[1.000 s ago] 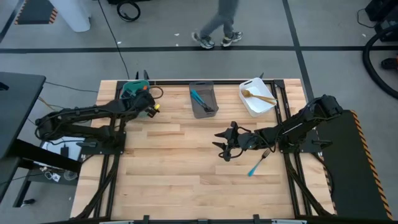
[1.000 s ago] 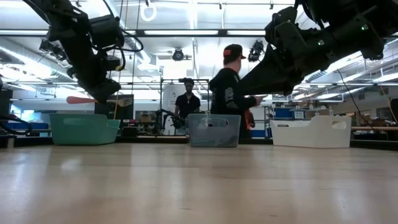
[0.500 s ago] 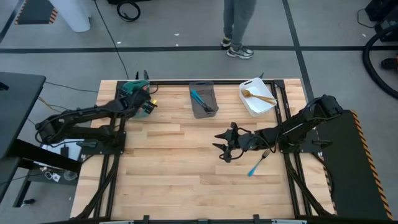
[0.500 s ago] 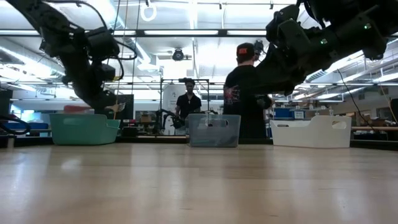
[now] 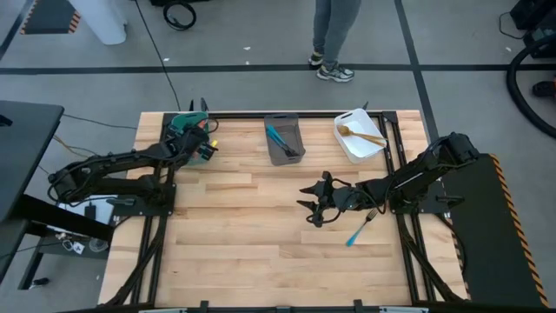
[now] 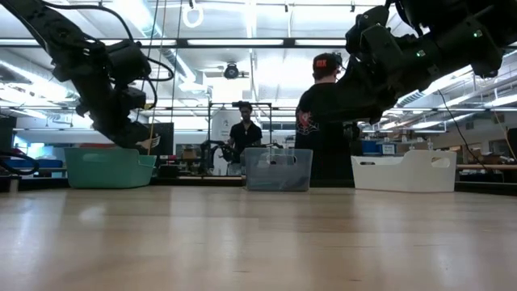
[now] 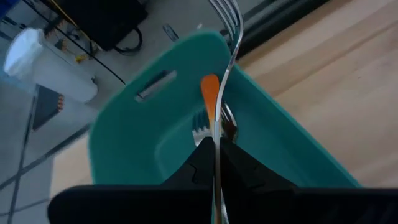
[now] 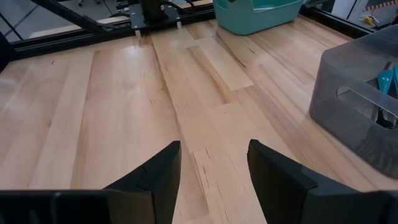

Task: Sort silverware by color (type)
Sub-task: Put the orange fork into the green bin

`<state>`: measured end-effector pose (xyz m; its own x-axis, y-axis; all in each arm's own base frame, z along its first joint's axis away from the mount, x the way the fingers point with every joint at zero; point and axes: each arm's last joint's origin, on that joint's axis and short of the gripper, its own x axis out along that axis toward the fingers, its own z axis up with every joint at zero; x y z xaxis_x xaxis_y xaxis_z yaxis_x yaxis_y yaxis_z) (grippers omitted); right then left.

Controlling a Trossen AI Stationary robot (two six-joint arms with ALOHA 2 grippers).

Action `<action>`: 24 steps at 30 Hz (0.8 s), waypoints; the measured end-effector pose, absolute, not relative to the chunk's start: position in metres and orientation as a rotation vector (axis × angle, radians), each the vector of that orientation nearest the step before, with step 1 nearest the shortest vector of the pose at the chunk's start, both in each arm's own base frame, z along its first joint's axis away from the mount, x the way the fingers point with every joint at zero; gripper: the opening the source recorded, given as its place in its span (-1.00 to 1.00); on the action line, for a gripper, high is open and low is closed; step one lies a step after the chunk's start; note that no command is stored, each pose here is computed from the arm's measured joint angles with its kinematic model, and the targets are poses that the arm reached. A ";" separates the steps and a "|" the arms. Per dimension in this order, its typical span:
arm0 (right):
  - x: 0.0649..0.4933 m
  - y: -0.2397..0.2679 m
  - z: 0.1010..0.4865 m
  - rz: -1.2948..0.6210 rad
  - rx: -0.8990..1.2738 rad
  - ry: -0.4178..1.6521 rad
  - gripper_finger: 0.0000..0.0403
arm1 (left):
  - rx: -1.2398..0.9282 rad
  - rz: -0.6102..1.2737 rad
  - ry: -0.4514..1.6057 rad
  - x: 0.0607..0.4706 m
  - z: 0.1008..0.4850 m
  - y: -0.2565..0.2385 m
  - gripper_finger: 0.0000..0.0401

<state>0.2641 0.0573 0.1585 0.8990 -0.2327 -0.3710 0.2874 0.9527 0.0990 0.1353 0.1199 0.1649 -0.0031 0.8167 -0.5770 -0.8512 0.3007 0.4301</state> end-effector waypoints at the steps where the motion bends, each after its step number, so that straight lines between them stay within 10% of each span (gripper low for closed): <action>1: 0.264 0.057 0.158 -0.271 0.153 0.364 -0.05 | -0.042 1.318 0.860 0.135 0.166 0.120 -0.90; 24: 0.263 0.059 0.157 -0.273 0.167 0.379 -0.05 | -0.029 1.313 0.891 0.117 0.154 0.111 -0.90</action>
<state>0.2630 0.0588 0.1570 0.8934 -0.2306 -0.3856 0.2924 0.9500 0.1093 0.1166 0.1105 0.1538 -0.0157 0.8169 -0.5766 -0.8377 0.3041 0.4536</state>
